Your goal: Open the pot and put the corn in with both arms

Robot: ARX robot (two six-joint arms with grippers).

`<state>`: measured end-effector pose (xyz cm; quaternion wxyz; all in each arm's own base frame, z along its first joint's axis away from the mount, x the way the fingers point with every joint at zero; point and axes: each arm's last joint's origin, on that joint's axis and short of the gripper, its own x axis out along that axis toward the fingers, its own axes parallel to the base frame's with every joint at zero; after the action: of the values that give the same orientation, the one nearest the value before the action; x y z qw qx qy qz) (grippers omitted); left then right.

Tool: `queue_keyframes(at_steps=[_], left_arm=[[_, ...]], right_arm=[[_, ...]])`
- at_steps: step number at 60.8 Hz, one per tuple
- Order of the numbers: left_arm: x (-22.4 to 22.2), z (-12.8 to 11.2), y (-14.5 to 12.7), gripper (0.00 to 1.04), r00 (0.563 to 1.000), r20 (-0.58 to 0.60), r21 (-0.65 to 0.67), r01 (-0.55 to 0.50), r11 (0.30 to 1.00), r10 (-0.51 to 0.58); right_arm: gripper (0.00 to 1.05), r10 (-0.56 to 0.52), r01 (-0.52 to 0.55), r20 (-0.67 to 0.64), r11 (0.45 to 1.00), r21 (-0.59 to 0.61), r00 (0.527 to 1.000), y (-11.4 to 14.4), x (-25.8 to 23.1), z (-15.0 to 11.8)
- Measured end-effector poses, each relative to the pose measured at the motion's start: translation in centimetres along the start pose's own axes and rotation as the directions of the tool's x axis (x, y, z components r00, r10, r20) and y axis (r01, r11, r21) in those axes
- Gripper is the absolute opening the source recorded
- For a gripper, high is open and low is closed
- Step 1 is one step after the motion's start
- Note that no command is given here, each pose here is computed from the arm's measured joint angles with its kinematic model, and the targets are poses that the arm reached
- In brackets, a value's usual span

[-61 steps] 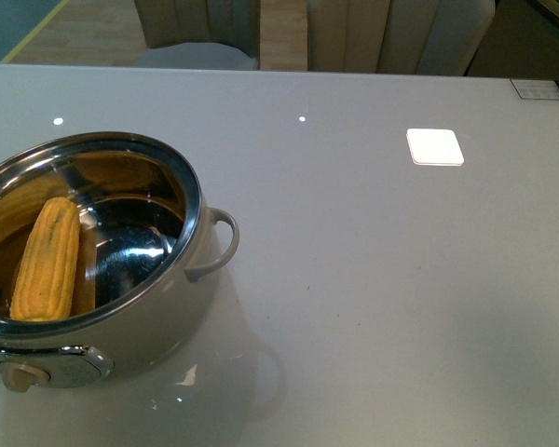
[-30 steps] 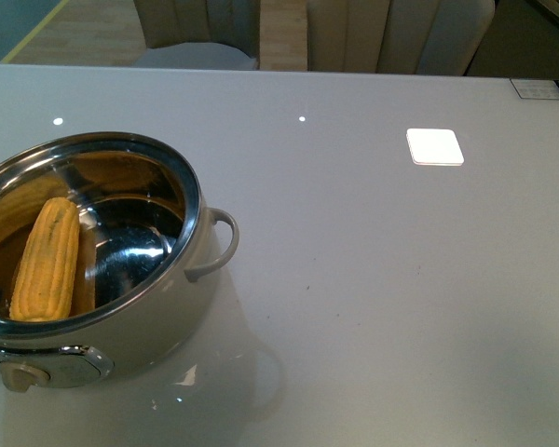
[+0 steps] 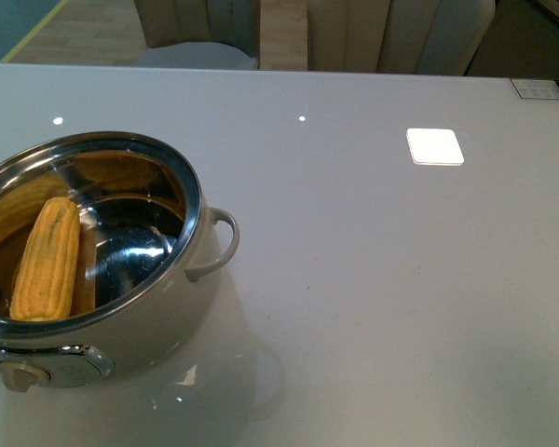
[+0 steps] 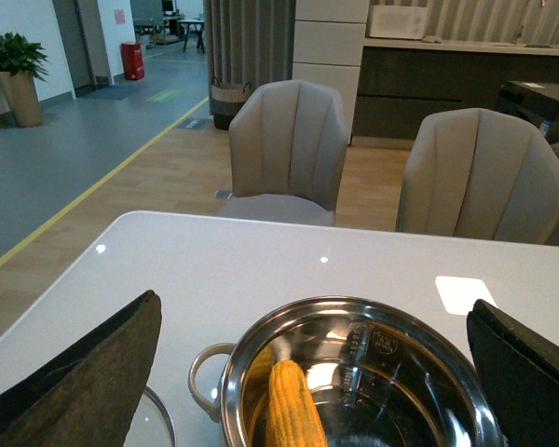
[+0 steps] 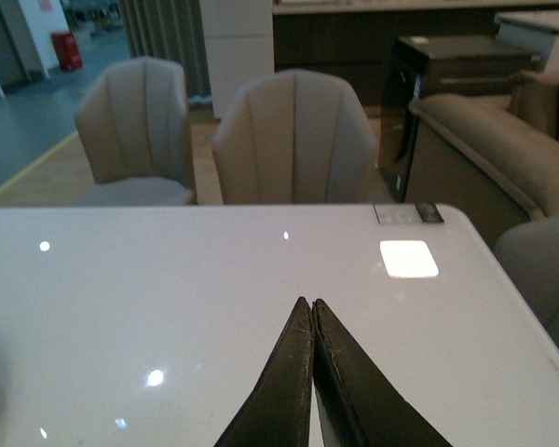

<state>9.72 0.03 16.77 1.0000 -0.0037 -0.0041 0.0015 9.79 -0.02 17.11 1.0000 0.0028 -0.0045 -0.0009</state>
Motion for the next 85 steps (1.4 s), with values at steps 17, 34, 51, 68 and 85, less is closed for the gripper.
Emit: queue_keyframes(at_steps=[17,34,51,68,85], left_arm=[[0.0,0.0,0.0,0.98,1.0,0.0,0.0,0.0,1.0,0.0],[0.0,0.0,0.0,0.98,1.0,0.0,0.0,0.0,1.0,0.0],[0.0,0.0,0.0,0.98,1.0,0.0,0.0,0.0,1.0,0.0],[0.0,0.0,0.0,0.98,1.0,0.0,0.0,0.0,1.0,0.0],[0.0,0.0,0.0,0.98,1.0,0.0,0.0,0.0,1.0,0.0]], right_arm=[[0.02,0.0,0.0,0.012,1.0,0.0,1.0,0.0,-0.14,0.08],[0.34,0.0,0.0,0.012,1.0,-0.002,1.0,0.0,-0.14,0.08],[0.83,0.0,0.0,0.013,1.0,-0.002,1.0,0.0,-0.14,0.08],[0.96,0.0,0.0,0.013,1.0,-0.002,1.0,0.0,-0.14,0.08],[0.96,0.0,0.0,0.013,1.0,-0.002,1.0,0.0,-0.14,0.08]])
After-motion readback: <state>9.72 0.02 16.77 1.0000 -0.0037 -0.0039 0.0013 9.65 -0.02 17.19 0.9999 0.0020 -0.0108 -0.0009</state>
